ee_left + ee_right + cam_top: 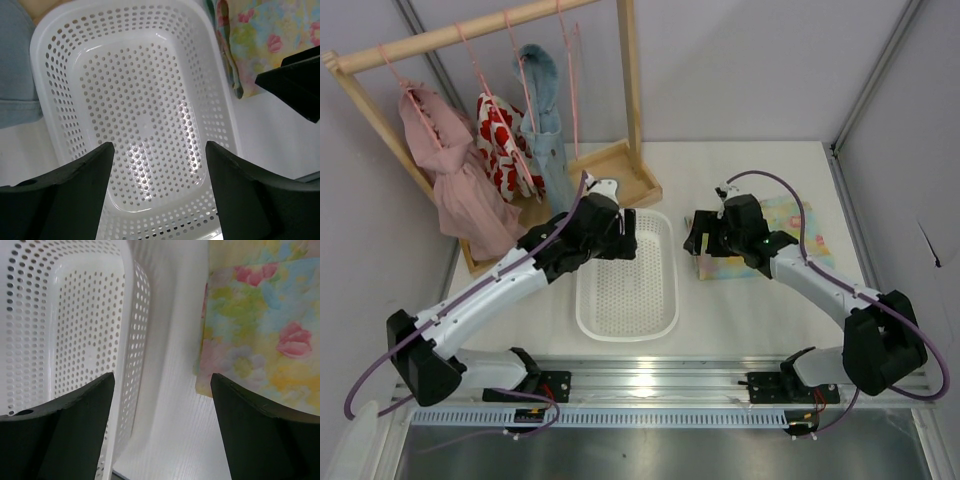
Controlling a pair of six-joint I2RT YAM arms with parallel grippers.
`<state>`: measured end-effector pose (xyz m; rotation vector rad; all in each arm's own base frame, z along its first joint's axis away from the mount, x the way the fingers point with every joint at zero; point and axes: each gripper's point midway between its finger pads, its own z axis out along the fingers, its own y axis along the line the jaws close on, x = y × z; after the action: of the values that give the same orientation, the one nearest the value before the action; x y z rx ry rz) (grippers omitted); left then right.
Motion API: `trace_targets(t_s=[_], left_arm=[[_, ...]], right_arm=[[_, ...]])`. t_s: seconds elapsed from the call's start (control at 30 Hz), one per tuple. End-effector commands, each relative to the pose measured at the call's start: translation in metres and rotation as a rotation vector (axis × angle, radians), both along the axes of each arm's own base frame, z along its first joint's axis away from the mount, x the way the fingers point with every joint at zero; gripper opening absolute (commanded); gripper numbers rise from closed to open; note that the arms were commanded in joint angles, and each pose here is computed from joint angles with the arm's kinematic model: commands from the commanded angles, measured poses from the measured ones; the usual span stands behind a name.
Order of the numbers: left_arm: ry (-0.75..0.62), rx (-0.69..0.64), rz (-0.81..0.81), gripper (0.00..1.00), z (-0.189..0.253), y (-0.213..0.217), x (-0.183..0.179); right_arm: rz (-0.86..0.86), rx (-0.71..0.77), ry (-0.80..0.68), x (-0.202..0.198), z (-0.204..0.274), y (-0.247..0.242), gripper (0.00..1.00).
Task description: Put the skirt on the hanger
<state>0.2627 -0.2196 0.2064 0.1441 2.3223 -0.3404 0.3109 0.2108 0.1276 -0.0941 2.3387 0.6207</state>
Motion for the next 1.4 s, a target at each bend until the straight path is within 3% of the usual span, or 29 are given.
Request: trace_targets(t_s=[0.0,0.03,0.13,0.2,0.23,0.3,0.33,0.37,0.43,0.5,0.77,1.07,1.23,1.37], left_arm=[[-0.166,-0.075,-0.036,0.81,0.071,-0.003,0.013],[-0.245,-0.095,-0.057,0.82,0.110,-0.004,0.017],[-0.336,-0.037,-0.065,0.83,0.153,0.001,0.029],[-0.459,-0.049,0.003,0.85,0.215,0.014,0.040],[-0.451,0.023,0.016,0.87,0.211,0.015,0.054],[-0.563,0.002,0.108,0.89,0.270,0.032,0.065],[-0.531,0.045,0.136,0.89,0.259,0.032,0.087],[-0.606,-0.022,0.168,0.89,0.299,0.040,0.089],[-0.582,-0.006,0.194,0.90,0.288,0.043,0.124],[-0.624,-0.051,0.214,0.90,0.306,0.048,0.139],[-0.666,-0.025,0.324,0.85,0.285,0.067,0.207],[-0.683,0.033,0.434,0.78,0.267,0.088,0.241],[-0.685,0.039,0.436,0.63,0.253,0.083,0.256],[-0.674,0.074,0.446,0.62,0.238,0.082,0.267]], right_arm=[[-0.076,0.030,-0.110,0.028,0.048,-0.008,0.84],[-0.082,0.031,-0.113,0.030,0.051,-0.011,0.85],[-0.104,0.039,-0.107,0.031,0.055,-0.023,0.85],[-0.118,0.030,-0.093,0.030,0.048,-0.032,0.85],[-0.132,0.027,-0.091,0.031,0.046,-0.038,0.85],[-0.147,0.021,-0.070,0.028,0.036,-0.044,0.85],[-0.154,0.020,-0.065,0.028,0.034,-0.047,0.85],[-0.159,0.018,-0.061,0.027,0.032,-0.048,0.85],[-0.167,0.011,-0.058,0.025,0.030,-0.052,0.85],[-0.181,0.000,-0.073,0.024,0.034,-0.058,0.86],[-0.227,-0.020,-0.087,0.022,0.036,-0.087,0.86],[-0.217,-0.002,-0.070,0.021,0.033,-0.088,0.86],[-0.213,-0.009,-0.067,0.022,0.031,-0.087,0.85],[-0.215,-0.009,-0.067,0.022,0.033,-0.088,0.85]])
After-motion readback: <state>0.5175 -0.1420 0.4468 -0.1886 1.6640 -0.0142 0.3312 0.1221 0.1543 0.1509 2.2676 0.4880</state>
